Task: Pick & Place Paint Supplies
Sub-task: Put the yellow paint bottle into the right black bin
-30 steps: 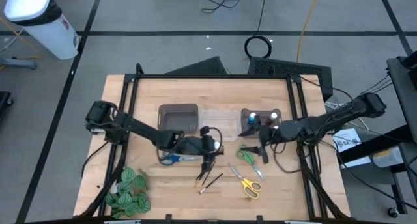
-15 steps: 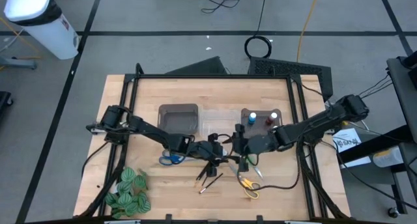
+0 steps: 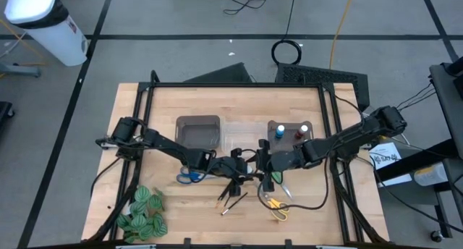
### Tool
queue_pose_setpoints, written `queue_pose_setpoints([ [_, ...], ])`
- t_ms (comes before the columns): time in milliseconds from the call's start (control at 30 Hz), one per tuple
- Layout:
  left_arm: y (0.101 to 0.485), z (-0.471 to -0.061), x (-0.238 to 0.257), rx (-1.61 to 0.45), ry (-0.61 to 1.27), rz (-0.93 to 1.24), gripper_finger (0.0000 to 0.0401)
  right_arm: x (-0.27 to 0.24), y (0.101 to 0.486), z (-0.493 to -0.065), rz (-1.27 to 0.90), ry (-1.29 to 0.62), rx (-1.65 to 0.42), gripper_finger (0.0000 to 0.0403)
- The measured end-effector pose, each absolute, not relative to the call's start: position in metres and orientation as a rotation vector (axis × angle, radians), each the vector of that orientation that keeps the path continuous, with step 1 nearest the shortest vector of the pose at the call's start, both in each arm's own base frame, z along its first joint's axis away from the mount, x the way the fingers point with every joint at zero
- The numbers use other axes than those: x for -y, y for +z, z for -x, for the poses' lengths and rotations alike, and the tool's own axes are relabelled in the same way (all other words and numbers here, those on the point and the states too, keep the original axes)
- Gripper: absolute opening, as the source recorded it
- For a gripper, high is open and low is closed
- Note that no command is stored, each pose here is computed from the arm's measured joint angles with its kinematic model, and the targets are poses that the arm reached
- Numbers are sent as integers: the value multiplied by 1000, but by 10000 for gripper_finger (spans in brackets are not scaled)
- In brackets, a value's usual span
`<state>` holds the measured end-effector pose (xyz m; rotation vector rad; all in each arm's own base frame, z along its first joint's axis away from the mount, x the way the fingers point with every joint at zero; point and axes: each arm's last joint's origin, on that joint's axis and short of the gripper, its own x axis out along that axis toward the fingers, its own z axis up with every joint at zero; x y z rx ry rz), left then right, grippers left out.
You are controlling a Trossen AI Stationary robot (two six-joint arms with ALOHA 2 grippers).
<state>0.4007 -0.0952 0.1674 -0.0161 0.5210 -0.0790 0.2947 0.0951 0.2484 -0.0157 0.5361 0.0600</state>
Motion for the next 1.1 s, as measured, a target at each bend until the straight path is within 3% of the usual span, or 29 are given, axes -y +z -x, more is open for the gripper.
queue_pose_setpoints([
  [233, 166, -400, 95, -533, -71, 12, 136, -95, 248, -295, 21, 68, -539, 107],
  [467, 175, -398, 94, -515, -72, 6, 144, -93, 256, -288, 58, 70, -535, 106],
  [833, 229, -376, 88, -472, -69, 25, 218, -76, 274, -235, 33, -32, -462, 106],
  [1100, 234, -374, 84, -467, 17, 21, 248, -61, 273, -201, 3, -128, -418, 106],
])
